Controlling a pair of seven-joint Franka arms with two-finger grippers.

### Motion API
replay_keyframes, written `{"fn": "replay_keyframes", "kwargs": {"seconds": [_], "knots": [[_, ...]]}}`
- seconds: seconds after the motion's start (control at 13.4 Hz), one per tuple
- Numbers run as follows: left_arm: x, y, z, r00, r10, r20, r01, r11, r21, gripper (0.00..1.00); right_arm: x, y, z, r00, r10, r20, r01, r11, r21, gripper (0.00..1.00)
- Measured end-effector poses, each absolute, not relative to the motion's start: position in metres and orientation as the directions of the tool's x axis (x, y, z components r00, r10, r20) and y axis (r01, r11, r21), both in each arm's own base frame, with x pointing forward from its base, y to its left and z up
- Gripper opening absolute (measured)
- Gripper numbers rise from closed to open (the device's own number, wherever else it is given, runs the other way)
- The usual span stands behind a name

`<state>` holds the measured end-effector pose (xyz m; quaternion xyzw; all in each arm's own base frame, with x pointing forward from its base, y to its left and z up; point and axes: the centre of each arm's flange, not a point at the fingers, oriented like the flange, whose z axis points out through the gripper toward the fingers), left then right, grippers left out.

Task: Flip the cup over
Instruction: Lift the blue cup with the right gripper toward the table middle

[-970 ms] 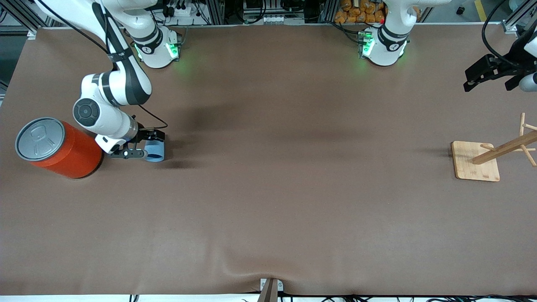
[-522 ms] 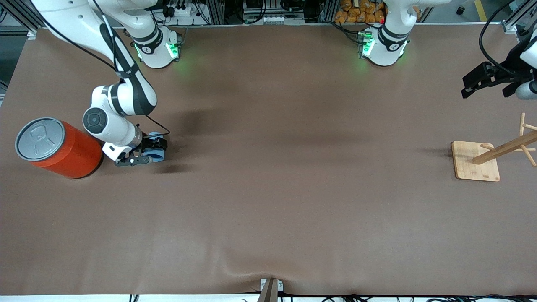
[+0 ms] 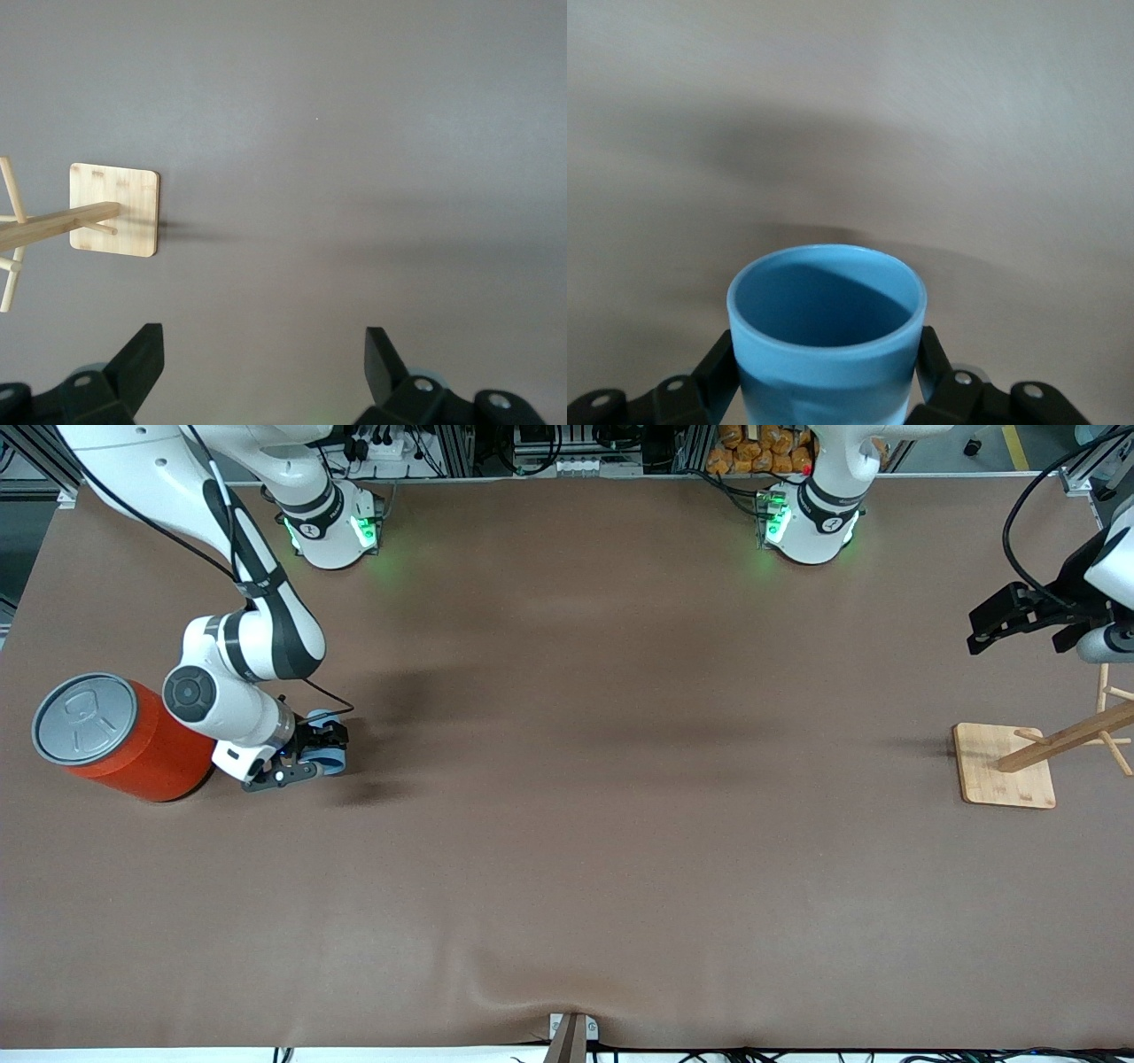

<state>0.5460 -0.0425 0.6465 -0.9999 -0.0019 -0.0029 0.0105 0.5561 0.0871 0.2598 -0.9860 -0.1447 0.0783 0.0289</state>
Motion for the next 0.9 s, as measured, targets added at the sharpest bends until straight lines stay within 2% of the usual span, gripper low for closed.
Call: {"fn": "replay_keyframes", "kwargs": {"seconds": [0.15, 0.37, 0.6, 0.75, 0.9], "knots": [[0.546, -0.044, 0.647, 1.000, 0.002, 0.008, 0.002, -1.000, -0.021, 1.00, 0.584, 0.143, 0.326, 0.904, 0.410, -0.124, 0.397, -0.911, -0.115, 0.83], [0.545, -0.046, 0.649, 1.000, -0.009, 0.011, -0.009, -1.000, -0.021, 1.00, 0.590, 0.236, 0.385, 0.829, 0.559, -0.006, 0.552, -0.820, -0.151, 0.83], [0.545, -0.048, 0.648, 1.000, -0.012, 0.009, -0.012, -1.000, -0.021, 1.00, 0.581, 0.344, 0.390, 0.634, 0.764, 0.118, 0.773, -0.623, -0.123, 0.83], [0.546, -0.048, 0.643, 1.000, -0.012, -0.002, -0.012, -1.000, -0.021, 1.00, 0.570, 0.420, 0.373, 0.457, 0.880, 0.131, 0.889, -0.455, -0.045, 0.83], [0.545, -0.049, 0.634, 1.000, -0.013, -0.020, -0.013, -1.000, -0.008, 1.00, 0.543, 0.488, 0.346, 0.289, 0.953, 0.093, 0.954, -0.295, 0.056, 0.83]]}}
